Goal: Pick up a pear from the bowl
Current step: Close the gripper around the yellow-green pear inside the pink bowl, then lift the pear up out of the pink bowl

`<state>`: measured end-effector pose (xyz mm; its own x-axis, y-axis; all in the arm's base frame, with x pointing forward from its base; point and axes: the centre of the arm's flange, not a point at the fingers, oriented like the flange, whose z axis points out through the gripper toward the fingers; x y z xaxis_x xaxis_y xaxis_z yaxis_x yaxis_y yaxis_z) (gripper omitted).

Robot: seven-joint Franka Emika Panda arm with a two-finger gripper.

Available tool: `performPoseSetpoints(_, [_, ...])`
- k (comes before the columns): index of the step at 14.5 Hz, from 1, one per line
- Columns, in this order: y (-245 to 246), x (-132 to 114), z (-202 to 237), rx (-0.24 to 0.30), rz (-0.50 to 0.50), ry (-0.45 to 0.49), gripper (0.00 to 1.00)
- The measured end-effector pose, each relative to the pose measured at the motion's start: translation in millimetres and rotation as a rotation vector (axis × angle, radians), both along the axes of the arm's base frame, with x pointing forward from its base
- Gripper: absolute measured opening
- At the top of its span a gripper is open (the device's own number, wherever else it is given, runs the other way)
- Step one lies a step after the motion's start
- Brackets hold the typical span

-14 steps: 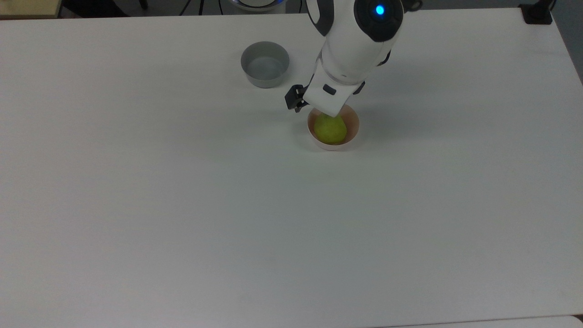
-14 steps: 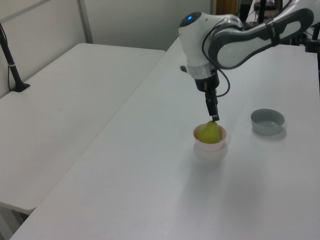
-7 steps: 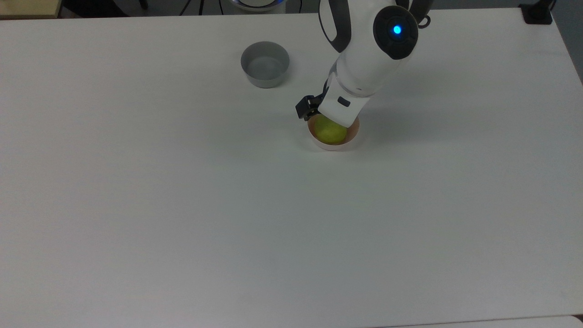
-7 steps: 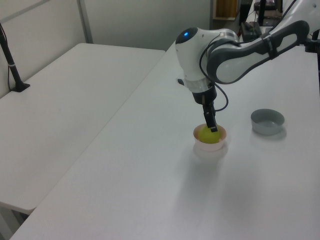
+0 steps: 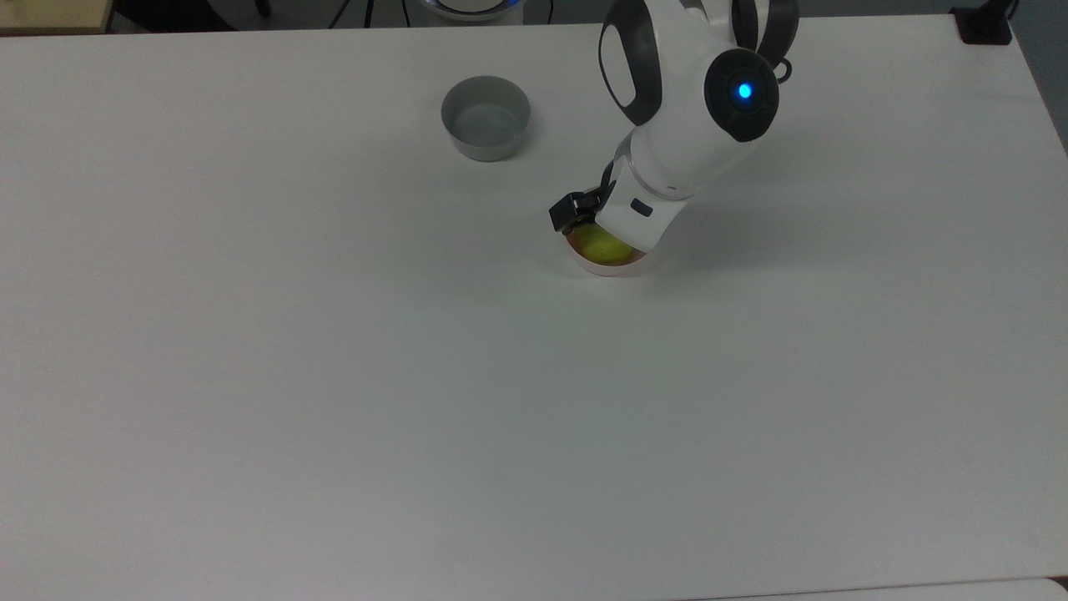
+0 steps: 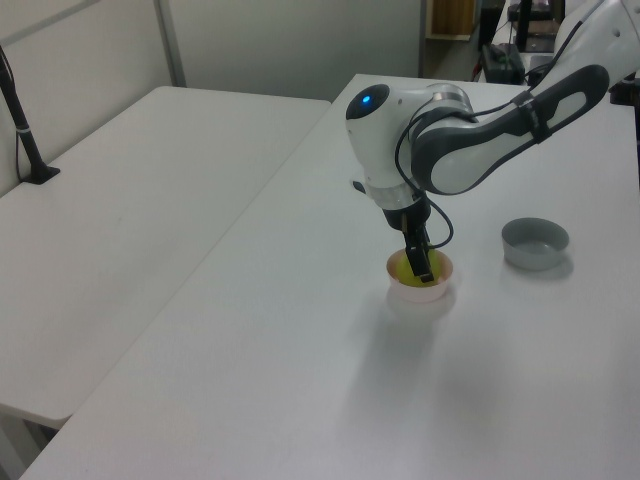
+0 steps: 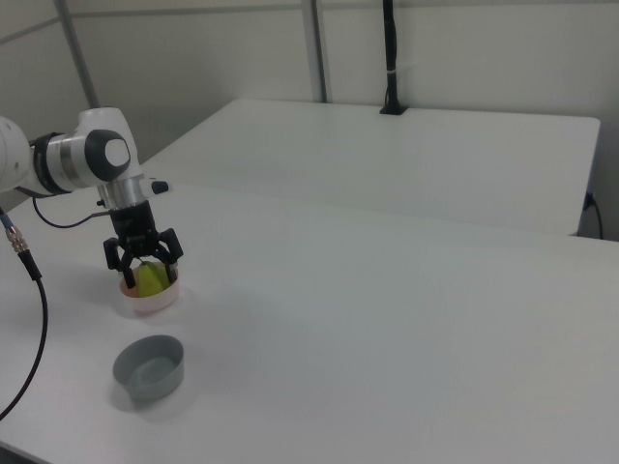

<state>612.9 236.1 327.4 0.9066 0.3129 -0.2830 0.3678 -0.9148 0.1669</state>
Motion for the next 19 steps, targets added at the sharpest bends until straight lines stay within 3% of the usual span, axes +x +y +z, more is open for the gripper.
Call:
performPoseSetpoints(3, [-0.5, 0.6, -5.3, -0.012, 0.004, 0.003, 1.0])
performPoseSetpoints(8, [6.1, 2.8, -7.5, -0.015, -0.015, -0.039, 0.83])
performPoseSetpoints(11, [6.7, 3.1, -8.4, -0.016, -0.022, -0.042, 1.0])
performPoseSetpoints(12, [6.7, 3.1, -8.4, -0.016, -0.023, -0.042, 1.0])
performPoseSetpoints(14, [7.4, 2.8, -8.4, -0.016, -0.022, -0.042, 0.92])
performPoseSetpoints(16, [8.2, 2.9, -6.6, -0.014, -0.022, -0.045, 0.71])
performPoseSetpoints(19, [8.8, 2.7, -6.9, -0.014, -0.021, -0.045, 0.71])
